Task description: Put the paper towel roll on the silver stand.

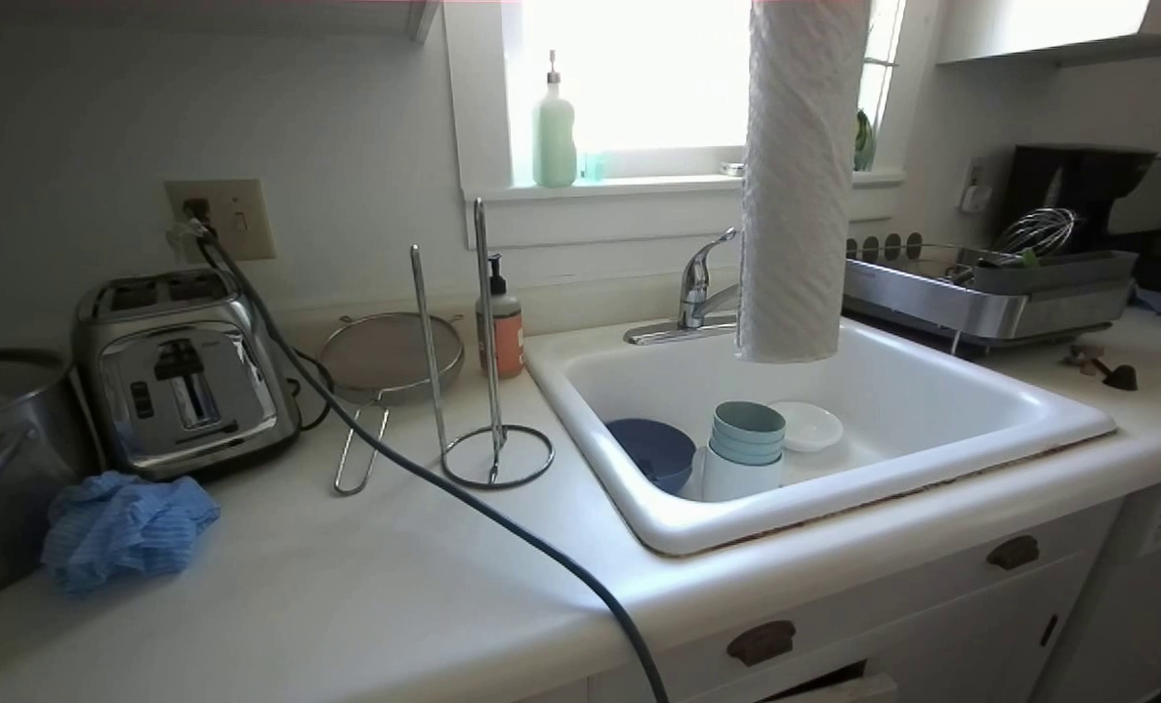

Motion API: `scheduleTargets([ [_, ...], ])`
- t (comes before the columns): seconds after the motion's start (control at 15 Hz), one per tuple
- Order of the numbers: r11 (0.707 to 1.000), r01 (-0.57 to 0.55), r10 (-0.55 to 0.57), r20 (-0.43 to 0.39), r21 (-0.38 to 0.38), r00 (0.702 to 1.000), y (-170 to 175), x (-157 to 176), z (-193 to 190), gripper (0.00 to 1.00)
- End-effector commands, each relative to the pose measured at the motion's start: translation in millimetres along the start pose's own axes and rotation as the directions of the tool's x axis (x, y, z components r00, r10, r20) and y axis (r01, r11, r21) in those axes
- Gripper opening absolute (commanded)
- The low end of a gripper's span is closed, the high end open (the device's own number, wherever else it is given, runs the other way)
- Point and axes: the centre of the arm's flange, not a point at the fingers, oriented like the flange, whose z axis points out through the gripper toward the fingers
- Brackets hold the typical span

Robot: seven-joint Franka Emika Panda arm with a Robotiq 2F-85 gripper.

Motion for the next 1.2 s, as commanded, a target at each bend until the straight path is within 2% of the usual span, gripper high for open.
scheduleTargets([
  [0.0,0.996,-0.066,0.068,-0.033,0.053,0.997,23.1,17.9,-14.6,0.0],
  [0.07,0.993,-0.087,0.089,-0.024,0.084,0.996,33.5,25.1,-21.4,0.0],
  [0.27,0.965,-0.211,0.223,-0.07,0.155,0.972,73.8,60.0,-50.3,0.0],
  [0.53,0.897,-0.327,0.371,-0.107,0.297,0.922,97.5,101.8,-66.3,0.0],
  [0.87,0.783,-0.413,0.526,-0.139,0.466,0.839,89.0,145.3,-74.2,0.0],
  [1.0,0.761,-0.416,0.542,-0.135,0.497,0.83,77.4,155.5,-72.8,0.0],
  [1.13,0.757,-0.42,0.538,-0.112,0.501,0.835,65.2,163.6,-67.8,0.0],
])
